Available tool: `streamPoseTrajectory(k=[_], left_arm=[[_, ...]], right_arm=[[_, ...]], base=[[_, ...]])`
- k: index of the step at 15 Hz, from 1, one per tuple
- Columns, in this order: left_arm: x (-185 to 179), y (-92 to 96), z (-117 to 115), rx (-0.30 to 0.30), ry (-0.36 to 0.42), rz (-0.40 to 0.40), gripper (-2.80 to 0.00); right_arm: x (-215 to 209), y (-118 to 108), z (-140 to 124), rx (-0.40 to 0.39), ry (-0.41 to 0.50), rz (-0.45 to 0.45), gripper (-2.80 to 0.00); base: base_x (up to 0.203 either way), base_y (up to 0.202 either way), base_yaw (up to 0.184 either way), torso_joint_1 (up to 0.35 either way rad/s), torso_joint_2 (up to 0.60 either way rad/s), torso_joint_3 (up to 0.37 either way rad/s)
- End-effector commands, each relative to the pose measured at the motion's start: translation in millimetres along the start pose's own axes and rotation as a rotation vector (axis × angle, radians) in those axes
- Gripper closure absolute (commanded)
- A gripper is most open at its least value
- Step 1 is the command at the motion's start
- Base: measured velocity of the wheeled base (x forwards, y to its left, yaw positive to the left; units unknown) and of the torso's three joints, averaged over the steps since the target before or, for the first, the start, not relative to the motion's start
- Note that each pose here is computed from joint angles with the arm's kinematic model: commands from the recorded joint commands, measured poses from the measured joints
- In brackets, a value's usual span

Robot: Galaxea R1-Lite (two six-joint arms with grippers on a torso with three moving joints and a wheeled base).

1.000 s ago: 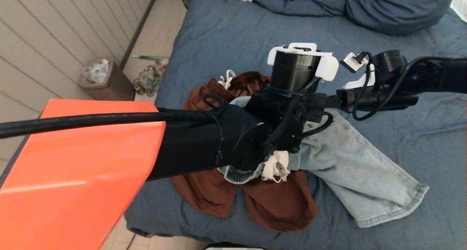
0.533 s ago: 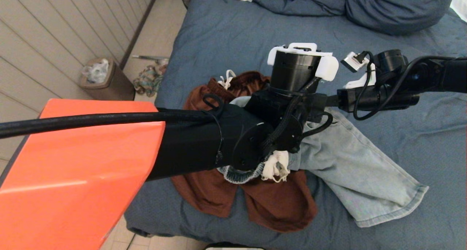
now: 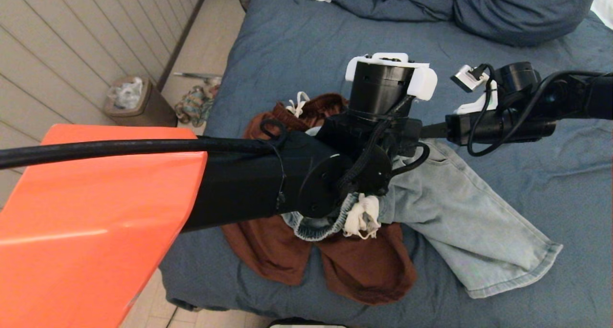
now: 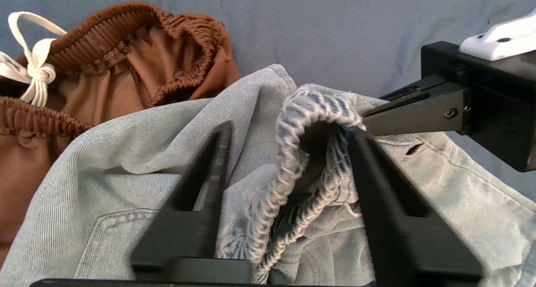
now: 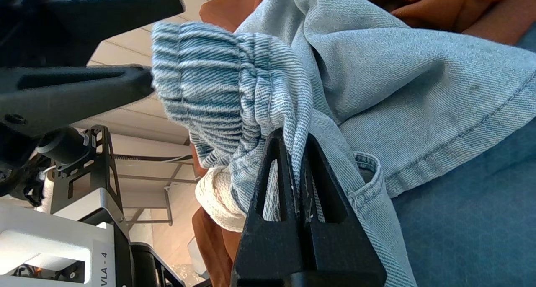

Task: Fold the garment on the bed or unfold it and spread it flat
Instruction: Unford the blue shorts

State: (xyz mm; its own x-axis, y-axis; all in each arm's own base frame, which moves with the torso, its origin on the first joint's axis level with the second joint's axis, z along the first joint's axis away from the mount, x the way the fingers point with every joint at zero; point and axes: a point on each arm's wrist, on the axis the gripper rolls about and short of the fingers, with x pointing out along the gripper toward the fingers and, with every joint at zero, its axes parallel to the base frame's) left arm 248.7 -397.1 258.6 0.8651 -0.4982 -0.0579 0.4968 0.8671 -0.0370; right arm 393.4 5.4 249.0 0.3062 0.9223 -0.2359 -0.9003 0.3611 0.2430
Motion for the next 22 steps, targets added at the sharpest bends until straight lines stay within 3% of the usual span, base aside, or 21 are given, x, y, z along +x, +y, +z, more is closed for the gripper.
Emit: streamPoseTrajectory(k=[1, 5, 8, 10, 13, 16, 17, 19, 22], left_arm=[[-3, 2.3, 5, -0.012, -0.013, 0.013, -2.8], [-26, 23.3, 43, -0.079, -0.084, 0.055, -2.8], [-29, 30.7, 47, -0.089, -0.091, 0.072, -2.8], [-43, 47.4, 68, -0.119, -0.132, 0.099, -2.8], [-44, 51.2, 69, -0.123, -0.133, 0.109, -2.8], [-59, 73.4, 67, -0.134, -0.113, 0.148, -2.8], [-59, 73.7, 66, -0.138, -0.112, 0.149, -2.8], [-57, 73.2, 62, -0.143, -0.1, 0.149, -2.8], [-53, 72.5, 57, -0.144, -0.089, 0.152, -2.8]], right_arm=[[-5, 5, 6, -0.017, -0.01, -0.001, 0.0], [-28, 5, 13, -0.033, -0.035, -0.057, 0.0], [-34, 4, 18, -0.04, -0.046, -0.08, 0.0], [-48, 3, 27, -0.059, -0.07, -0.123, 0.0], [-51, 0, 27, -0.053, -0.077, -0.134, 0.0], [-112, -29, 31, -0.04, -0.2, -0.319, 0.0], [-115, -31, 30, -0.033, -0.204, -0.332, 0.0], [-137, -45, 29, -0.052, -0.252, -0.479, 0.0], [-173, -56, 15, -0.031, -0.272, -0.613, 0.0]], base=[[0.0, 0.0, 0.0, 0.0, 0.0, 0.0], [0.0, 0.0, 0.0, 0.0, 0.0, 0.0], [0.0, 0.0, 0.0, 0.0, 0.0, 0.0], [0.0, 0.0, 0.0, 0.0, 0.0, 0.0], [0.0, 0.0, 0.0, 0.0, 0.0, 0.0], [0.0, 0.0, 0.0, 0.0, 0.0, 0.0], [0.0, 0.0, 0.0, 0.0, 0.0, 0.0], [0.0, 0.0, 0.0, 0.0, 0.0, 0.0], [0.0, 0.0, 0.0, 0.0, 0.0, 0.0]])
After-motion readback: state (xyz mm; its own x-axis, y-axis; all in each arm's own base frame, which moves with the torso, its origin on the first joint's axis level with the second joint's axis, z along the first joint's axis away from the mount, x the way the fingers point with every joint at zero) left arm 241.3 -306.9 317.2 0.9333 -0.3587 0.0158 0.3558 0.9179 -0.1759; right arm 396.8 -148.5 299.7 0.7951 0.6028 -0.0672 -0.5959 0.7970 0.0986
